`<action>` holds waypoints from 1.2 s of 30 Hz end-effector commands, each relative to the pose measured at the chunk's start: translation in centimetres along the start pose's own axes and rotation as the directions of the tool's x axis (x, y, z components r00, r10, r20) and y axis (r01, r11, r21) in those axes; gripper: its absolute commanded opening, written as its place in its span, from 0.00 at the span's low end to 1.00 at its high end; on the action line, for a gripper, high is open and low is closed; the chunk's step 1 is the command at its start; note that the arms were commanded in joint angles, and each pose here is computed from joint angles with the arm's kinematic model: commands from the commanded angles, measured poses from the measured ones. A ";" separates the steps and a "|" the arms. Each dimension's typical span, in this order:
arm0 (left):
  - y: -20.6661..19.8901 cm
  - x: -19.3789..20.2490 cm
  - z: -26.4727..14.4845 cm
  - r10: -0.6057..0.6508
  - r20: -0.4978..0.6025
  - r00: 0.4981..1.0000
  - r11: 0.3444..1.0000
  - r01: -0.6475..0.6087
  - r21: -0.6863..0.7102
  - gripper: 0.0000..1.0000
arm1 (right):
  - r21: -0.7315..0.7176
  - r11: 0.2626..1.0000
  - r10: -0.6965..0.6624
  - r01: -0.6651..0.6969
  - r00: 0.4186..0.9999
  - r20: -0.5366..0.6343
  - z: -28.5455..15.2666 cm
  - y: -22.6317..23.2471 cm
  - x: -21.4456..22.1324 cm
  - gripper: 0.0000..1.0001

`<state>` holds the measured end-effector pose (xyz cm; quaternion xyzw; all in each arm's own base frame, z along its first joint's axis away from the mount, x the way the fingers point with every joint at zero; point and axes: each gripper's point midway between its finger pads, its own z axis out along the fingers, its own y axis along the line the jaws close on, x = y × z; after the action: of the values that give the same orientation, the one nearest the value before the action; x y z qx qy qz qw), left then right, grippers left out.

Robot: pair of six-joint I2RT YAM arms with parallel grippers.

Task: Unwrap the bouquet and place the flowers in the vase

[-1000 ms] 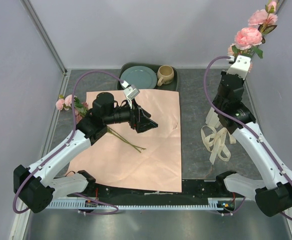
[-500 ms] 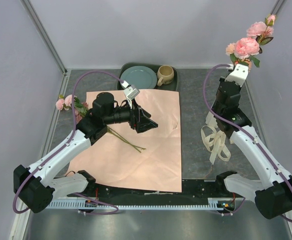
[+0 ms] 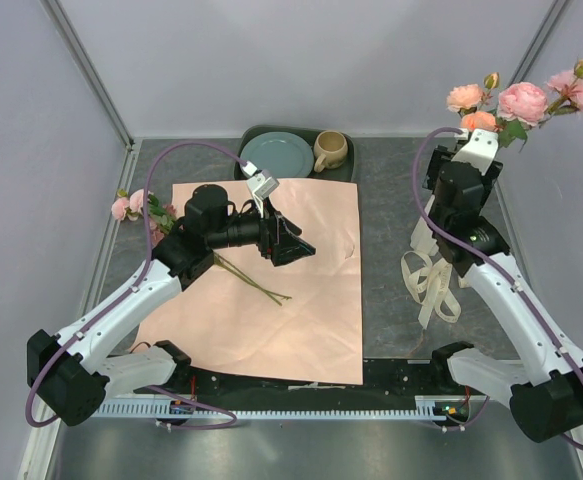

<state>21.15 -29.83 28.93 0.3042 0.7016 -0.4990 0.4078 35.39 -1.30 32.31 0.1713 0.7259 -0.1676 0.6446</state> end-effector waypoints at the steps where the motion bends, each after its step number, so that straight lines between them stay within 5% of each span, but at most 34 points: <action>1: -0.9 -2.2 -0.3 0.067 0.043 0.997 0.997 -0.068 0.020 0.87 | -0.039 0.999 -0.021 0.019 0.997 -0.075 -1.0 -0.1 0.1 0.84; 4: -0.8 -2.1 -0.3 0.064 0.039 0.997 0.998 -0.064 0.016 0.87 | -0.027 0.999 -0.027 0.024 0.994 -0.108 -1.4 -0.5 -0.3 0.98; 15: -0.1 -2.2 -0.4 0.059 0.039 0.997 0.998 -0.057 -0.032 0.88 | 0.159 0.986 -0.003 0.046 0.965 -0.261 -3.4 -4.3 2.1 0.98; 18: 2.2 -2.1 -0.8 0.032 0.039 0.999 0.986 -0.025 -0.167 0.87 | 0.146 0.989 0.018 0.025 0.958 -0.288 -4.3 -4.7 3.3 0.98; 22: 7.2 -2.6 -2.7 0.014 0.067 0.998 0.896 0.017 -0.444 0.87 | 0.098 0.995 0.019 0.011 0.951 -0.307 -5.7 -5.2 4.0 0.98; 29: 11.6 -3.6 -5.9 -0.081 0.214 0.973 0.807 0.190 -0.559 0.87 | -0.160 0.986 -0.020 -0.041 0.932 -0.362 -8.7 -3.2 5.7 0.98; 32: 14.8 -3.7 -8.6 -0.124 0.309 0.943 0.701 0.303 -0.646 0.86 | -0.358 0.926 -0.025 -0.116 0.931 -0.364 -10.6 -0.3 5.9 0.98; 36: 20.0 -2.3 -13.8 -0.155 0.465 0.871 0.466 0.480 -0.743 0.81 | -0.622 0.750 -0.009 -0.224 0.937 -0.349 -14.3 4.2 4.8 0.98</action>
<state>33.52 -16.14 25.56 -0.0126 0.8227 -0.2683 0.5011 24.82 3.03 27.17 0.1044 0.8463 0.0131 0.5223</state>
